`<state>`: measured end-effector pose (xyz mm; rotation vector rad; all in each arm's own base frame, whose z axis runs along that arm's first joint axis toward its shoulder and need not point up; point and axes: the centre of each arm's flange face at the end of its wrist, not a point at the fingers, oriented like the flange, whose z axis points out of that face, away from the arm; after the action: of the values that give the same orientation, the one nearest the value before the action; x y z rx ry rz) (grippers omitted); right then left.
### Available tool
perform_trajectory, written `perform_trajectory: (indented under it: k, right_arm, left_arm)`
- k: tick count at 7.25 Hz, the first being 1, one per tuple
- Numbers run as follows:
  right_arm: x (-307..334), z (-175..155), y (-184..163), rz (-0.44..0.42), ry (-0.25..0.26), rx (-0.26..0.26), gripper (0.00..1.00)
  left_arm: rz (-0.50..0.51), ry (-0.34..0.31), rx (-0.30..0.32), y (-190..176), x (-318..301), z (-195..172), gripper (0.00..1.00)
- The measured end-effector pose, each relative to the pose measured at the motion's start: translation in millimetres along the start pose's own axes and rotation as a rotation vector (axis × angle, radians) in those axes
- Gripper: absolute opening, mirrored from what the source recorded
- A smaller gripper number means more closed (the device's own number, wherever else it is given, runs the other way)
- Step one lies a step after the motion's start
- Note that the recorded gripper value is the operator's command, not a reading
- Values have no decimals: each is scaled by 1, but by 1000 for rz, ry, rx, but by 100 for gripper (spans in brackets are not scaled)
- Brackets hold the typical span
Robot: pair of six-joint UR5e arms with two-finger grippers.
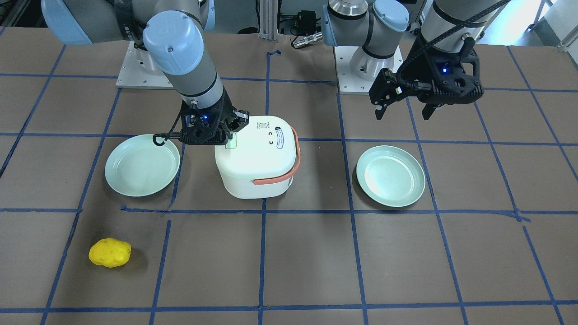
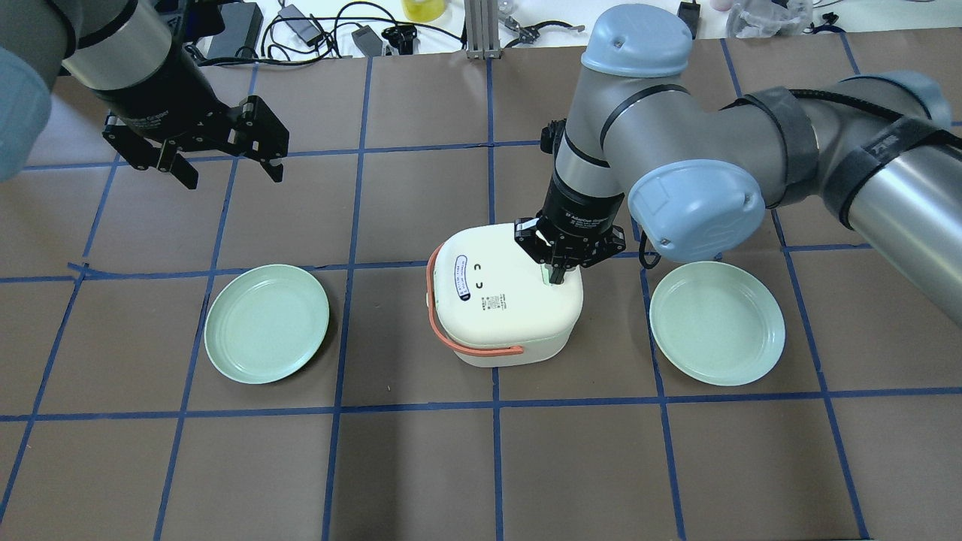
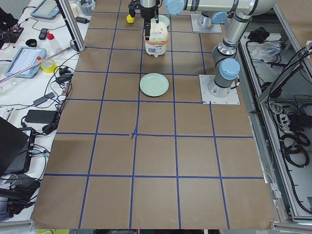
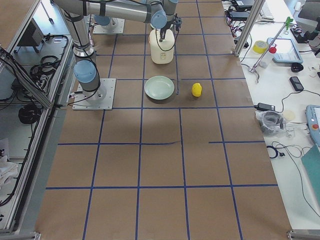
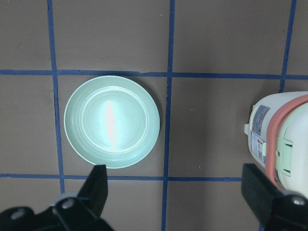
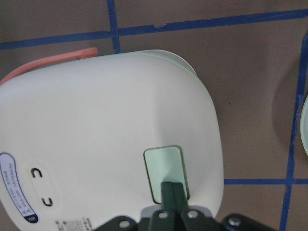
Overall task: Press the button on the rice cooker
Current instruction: 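Press down on the green lid button with the right gripper, then lift the right gripper away as the cooker lid springs open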
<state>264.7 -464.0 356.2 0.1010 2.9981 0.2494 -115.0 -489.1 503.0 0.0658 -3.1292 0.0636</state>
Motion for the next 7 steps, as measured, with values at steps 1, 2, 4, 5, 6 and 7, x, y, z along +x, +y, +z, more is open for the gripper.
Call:
perform_trajectory:
  k: [1,2,4,5,6,7]
  right_arm:
    - [0,0,0,-1,0,0,0]
    - [0,1,0,0,1,-2,0]
    - [0,2,-2,5,1,-4,24]
    - [-1,-1,-2,15,-1,3,91]
    - [-3,-13,-4,41,-12,35,100]
    - [-8,-31,-8,66,-28,87,100]
  left_arm:
    - [0,0,0,0,0,0,100]
    - [0,0,0,0,0,0,100]
    - [0,0,0,0,0,0,100]
    - [0,0,0,0,0,0,100]
    - [0,0,0,0,0,0,100]
    - [0,0,0,0,0,0,100]
